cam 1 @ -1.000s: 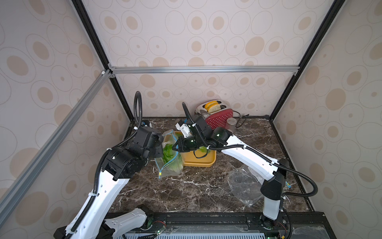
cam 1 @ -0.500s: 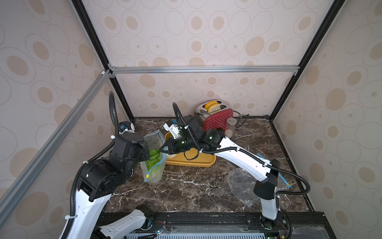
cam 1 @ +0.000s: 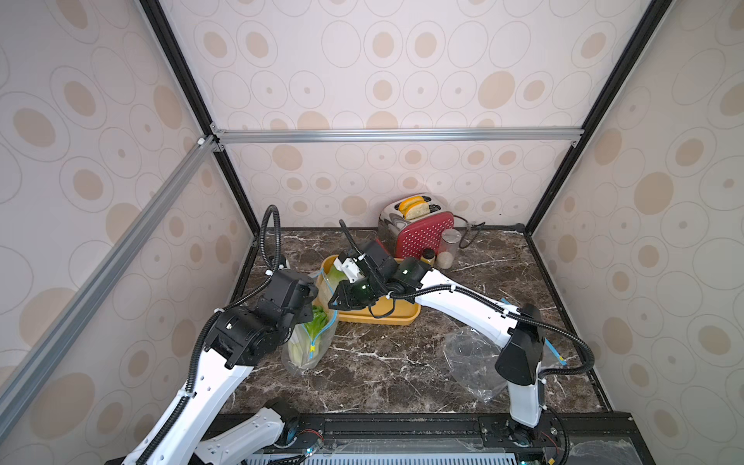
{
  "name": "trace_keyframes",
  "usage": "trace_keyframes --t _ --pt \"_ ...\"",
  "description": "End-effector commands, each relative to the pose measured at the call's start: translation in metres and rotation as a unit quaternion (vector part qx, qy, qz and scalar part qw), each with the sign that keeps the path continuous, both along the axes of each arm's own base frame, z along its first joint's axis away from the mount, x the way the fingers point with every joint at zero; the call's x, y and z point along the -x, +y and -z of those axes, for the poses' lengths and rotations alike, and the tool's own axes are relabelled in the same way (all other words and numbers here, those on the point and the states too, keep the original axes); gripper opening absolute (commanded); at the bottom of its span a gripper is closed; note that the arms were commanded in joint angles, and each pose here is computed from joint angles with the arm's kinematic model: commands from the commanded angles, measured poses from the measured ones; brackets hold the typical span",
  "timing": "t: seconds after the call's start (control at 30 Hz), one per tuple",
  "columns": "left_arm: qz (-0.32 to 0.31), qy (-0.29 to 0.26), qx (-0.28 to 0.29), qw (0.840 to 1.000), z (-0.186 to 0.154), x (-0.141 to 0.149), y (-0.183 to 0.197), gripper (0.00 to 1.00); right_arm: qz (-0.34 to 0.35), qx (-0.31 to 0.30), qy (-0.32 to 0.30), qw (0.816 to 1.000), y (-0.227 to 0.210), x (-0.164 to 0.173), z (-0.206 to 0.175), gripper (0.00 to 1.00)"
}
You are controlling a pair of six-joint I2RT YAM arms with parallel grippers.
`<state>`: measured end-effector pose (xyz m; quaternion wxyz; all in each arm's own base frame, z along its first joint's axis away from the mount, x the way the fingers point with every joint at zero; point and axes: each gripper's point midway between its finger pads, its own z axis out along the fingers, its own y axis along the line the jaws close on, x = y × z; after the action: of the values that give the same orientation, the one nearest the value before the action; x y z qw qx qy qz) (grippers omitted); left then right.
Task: Put the chinese cabbages into a zipper bag and zip it
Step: Adjust the zipper food storage bag at the center of the board, then pick up the Chinese cabbage from the basket.
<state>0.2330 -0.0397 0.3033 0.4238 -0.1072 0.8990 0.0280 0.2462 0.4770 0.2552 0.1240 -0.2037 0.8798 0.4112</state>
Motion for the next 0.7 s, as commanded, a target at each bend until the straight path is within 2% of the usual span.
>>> trace_keyframes --t 0.0,0.2,0.3,0.47,0.67 --pt "-0.011 -0.023 0.010 1.000 -0.016 -0.007 0.001 0.00 0.008 -0.034 -0.045 0.998 -0.023 -0.001 -0.055 0.37" --pt "0.001 -0.028 -0.001 1.000 -0.025 -0.014 -0.004 0.00 0.040 -0.061 -0.084 0.994 -0.069 -0.013 -0.097 0.54" --pt "0.019 -0.026 0.007 0.999 -0.026 -0.021 -0.014 0.00 0.080 -0.060 -0.087 0.991 -0.105 -0.034 -0.095 0.60" --pt "0.053 -0.017 0.042 0.998 -0.020 -0.035 -0.041 0.00 0.141 -0.028 -0.050 0.988 -0.163 -0.079 -0.043 0.67" --pt "0.087 -0.007 0.076 0.993 -0.012 -0.046 -0.065 0.00 0.167 -0.027 -0.006 0.986 -0.197 -0.122 0.017 0.76"
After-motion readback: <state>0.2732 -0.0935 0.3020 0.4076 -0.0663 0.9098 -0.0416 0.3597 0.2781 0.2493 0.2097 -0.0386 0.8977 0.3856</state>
